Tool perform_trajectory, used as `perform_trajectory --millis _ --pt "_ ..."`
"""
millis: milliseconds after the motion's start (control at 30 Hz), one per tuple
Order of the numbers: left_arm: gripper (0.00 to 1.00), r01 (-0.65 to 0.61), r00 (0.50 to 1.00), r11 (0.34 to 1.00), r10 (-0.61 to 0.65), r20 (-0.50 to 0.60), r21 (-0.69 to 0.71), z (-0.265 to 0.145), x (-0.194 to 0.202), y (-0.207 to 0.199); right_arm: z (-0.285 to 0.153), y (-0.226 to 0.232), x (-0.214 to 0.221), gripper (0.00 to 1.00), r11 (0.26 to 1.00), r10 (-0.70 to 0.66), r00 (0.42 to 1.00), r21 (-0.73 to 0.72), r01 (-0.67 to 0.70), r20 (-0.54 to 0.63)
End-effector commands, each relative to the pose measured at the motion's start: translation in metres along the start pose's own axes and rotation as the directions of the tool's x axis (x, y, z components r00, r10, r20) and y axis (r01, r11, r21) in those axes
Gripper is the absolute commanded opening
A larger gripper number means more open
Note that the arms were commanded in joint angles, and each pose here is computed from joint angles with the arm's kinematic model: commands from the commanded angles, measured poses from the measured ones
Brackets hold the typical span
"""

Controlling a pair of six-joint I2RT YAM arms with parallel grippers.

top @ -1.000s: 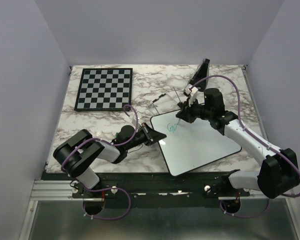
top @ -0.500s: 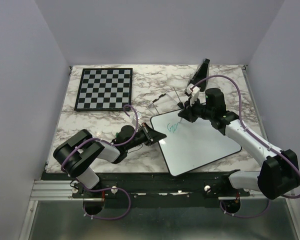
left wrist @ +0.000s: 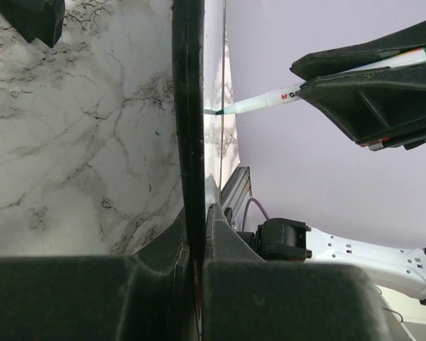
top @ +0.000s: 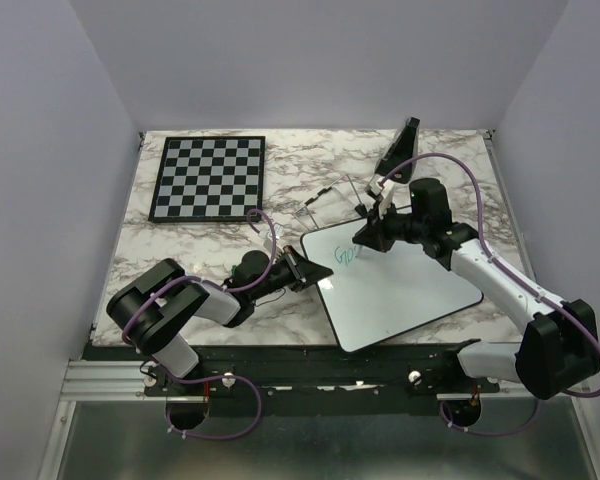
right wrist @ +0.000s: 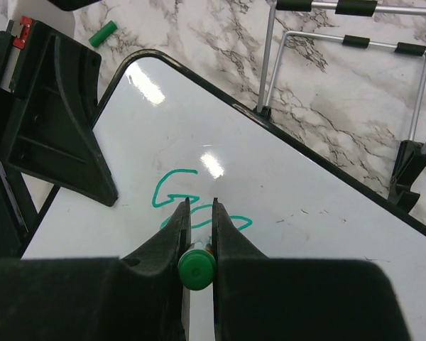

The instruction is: Write a sentence on the whiteboard

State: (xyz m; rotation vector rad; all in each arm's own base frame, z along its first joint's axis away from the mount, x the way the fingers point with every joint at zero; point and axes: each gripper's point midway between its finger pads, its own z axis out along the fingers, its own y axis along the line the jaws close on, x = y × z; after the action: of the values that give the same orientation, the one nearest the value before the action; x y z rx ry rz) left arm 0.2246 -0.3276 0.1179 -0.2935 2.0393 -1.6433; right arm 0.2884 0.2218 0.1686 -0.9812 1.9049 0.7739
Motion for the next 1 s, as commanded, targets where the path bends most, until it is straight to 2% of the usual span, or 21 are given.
perform_trajectory --millis 0,133,333,633,967 --pt "0.00 -0.096 0.995 0.993 0.099 -0.034 0.066 0.002 0.008 -0.013 0.003 -0.008 -0.013 0.01 1.000 0.019 1.000 0.020 -0.020 0.018" --pt "0.00 -0.095 0.995 0.994 0.097 -0.036 0.060 0.001 0.009 -0.011 0.001 -0.021 -0.027 0.01 0.996 0.016 0.999 0.092 -0.021 0.049" --pt "0.00 -0.095 0.995 0.993 0.097 -0.033 0.065 0.001 0.008 -0.012 -0.012 -0.027 -0.041 0.01 0.992 0.004 0.995 0.127 -0.016 0.097" --pt "0.00 -0.095 0.995 0.993 0.098 -0.036 0.068 0.001 0.009 -0.012 -0.015 -0.061 -0.036 0.01 0.965 0.041 0.992 0.251 -0.070 0.119" --pt "0.00 -0.096 0.994 0.993 0.099 -0.037 0.067 0.001 0.009 -0.012 -0.003 -0.075 -0.034 0.01 0.959 0.048 0.991 0.272 -0.081 0.128"
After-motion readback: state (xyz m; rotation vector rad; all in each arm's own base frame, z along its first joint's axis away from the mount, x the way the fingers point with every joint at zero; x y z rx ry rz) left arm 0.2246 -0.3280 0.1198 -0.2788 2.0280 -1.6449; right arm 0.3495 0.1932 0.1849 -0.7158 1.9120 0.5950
